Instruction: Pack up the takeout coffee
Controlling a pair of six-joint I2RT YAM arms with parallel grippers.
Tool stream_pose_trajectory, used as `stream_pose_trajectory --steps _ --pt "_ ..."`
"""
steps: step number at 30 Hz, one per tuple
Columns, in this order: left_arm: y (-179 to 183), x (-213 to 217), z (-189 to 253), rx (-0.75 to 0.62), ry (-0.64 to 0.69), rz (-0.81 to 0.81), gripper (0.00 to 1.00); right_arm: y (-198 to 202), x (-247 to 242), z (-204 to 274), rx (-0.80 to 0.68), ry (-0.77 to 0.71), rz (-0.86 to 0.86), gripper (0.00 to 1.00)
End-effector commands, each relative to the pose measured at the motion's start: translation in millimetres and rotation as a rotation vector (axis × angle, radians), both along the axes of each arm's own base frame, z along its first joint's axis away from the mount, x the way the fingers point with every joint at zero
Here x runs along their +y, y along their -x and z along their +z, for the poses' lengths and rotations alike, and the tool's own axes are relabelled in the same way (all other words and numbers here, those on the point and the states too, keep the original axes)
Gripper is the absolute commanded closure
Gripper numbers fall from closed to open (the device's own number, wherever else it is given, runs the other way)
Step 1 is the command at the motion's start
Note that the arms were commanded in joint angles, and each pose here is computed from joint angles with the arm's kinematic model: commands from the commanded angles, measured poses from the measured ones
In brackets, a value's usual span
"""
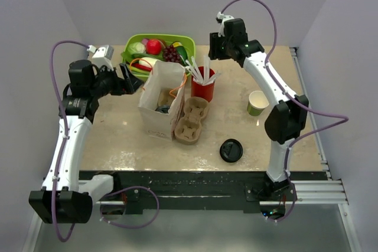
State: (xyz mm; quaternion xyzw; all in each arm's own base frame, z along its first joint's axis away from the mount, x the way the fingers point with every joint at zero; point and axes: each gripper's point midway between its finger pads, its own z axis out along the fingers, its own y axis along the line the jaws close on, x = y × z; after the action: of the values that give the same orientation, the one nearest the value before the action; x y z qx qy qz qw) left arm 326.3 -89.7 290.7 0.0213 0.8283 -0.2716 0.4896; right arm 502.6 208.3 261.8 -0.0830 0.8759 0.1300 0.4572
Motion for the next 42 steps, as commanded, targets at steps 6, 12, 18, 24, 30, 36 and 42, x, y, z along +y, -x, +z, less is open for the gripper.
stream_pose_trajectory --steps 6,12,18,24,30,36,42 --pt "14.2 1.2 49.8 -0.154 0.009 0.018 0.0 -29.4 9.8 -0.9 -0.063 -0.122 0.101 0.57" --pt "15.5 1.7 50.3 -0.158 0.008 0.02 0.0 -22.3 15.8 -4.3 -0.06 -0.178 0.182 0.59" --pt "13.6 1.9 47.9 -0.152 0.004 0.02 0.01 -17.0 27.2 -8.2 -0.055 -0.195 0.267 0.59" --pt "13.1 2.6 43.3 -0.138 0.003 0.023 0.0 -14.2 31.3 -4.6 -0.071 -0.208 0.304 0.59" --pt "11.8 2.2 45.8 -0.141 0.002 0.021 0.01 -21.8 28.3 -15.3 -0.047 -0.189 0.267 0.62" --pt "10.4 2.0 43.6 -0.135 0.001 0.019 0.02 -22.4 38.3 -19.1 -0.038 -0.228 0.314 0.72" --pt "7.9 2.8 41.6 -0.127 -0.003 0.022 0.02 -24.1 37.3 -15.7 -0.044 -0.228 0.297 0.82"
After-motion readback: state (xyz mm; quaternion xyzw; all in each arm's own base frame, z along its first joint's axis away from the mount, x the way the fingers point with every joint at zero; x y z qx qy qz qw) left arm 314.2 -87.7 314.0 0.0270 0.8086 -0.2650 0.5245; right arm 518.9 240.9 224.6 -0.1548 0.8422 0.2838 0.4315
